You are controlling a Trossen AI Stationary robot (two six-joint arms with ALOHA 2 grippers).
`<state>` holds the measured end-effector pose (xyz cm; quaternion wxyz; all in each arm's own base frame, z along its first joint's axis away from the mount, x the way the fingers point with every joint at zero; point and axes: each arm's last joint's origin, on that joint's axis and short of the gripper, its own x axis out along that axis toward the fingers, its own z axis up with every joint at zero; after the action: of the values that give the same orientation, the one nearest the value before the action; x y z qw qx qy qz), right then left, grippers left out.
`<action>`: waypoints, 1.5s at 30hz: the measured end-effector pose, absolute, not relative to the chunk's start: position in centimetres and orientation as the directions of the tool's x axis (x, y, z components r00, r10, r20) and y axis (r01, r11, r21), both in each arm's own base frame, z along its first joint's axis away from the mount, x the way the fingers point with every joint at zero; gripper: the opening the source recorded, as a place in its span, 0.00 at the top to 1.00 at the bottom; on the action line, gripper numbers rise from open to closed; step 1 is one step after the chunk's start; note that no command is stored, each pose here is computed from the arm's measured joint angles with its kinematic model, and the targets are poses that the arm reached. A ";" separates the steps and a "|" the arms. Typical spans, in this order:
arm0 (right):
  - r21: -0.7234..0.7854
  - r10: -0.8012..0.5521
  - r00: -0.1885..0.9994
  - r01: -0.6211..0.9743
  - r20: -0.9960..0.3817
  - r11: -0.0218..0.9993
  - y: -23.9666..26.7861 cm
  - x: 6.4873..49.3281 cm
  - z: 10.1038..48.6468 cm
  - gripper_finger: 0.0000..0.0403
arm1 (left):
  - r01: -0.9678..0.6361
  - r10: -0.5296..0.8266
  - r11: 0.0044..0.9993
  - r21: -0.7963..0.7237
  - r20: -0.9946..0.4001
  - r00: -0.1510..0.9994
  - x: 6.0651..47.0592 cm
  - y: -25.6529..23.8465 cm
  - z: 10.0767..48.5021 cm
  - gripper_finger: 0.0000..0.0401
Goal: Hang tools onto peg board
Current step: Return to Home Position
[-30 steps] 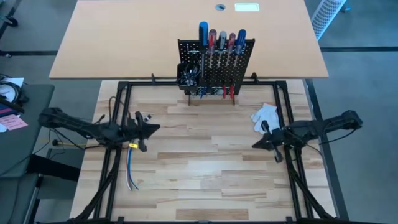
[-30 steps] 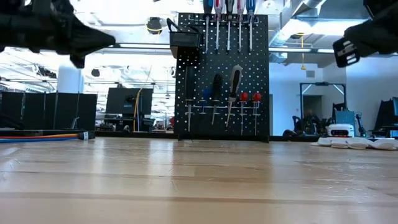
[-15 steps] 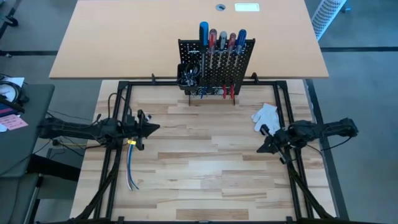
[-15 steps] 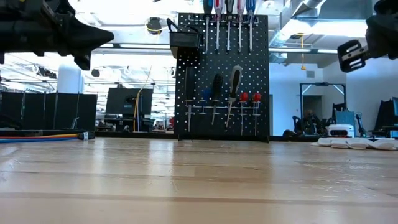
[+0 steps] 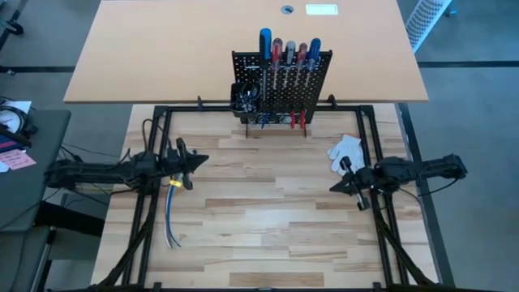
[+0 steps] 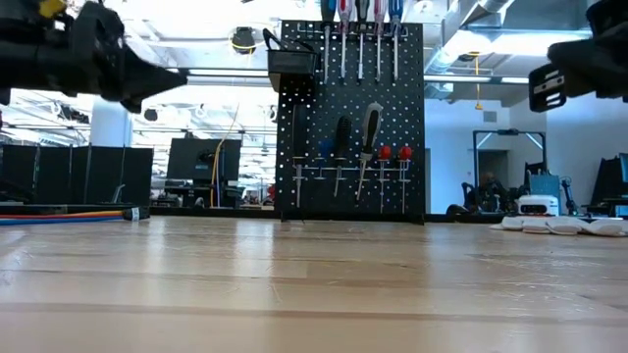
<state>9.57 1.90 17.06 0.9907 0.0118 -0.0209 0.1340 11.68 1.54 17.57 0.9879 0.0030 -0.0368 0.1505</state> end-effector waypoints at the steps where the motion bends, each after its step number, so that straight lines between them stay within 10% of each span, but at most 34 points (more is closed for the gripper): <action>1: 0.025 0.259 0.965 -0.260 0.033 0.965 1.9 9.6 17.0 0.98 | -0.307 0.308 0.951 -0.018 0.055 0.950 11.7 1.7 17.4 1.00; 21: 0.083 0.215 0.976 -0.216 0.017 0.973 1.5 9.7 16.8 0.98 | 0.051 -0.051 0.999 -0.005 -0.069 0.996 11.7 -0.7 16.2 1.00; 45: 0.077 0.215 0.977 -0.215 0.014 0.974 1.5 9.7 16.8 0.98 | -0.016 0.016 1.000 0.000 0.004 1.000 9.8 -0.5 17.2 1.00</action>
<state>9.66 1.45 16.82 0.9934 0.0389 -0.0029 0.1083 9.82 -0.55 17.20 1.0000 0.0002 -0.0018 0.0082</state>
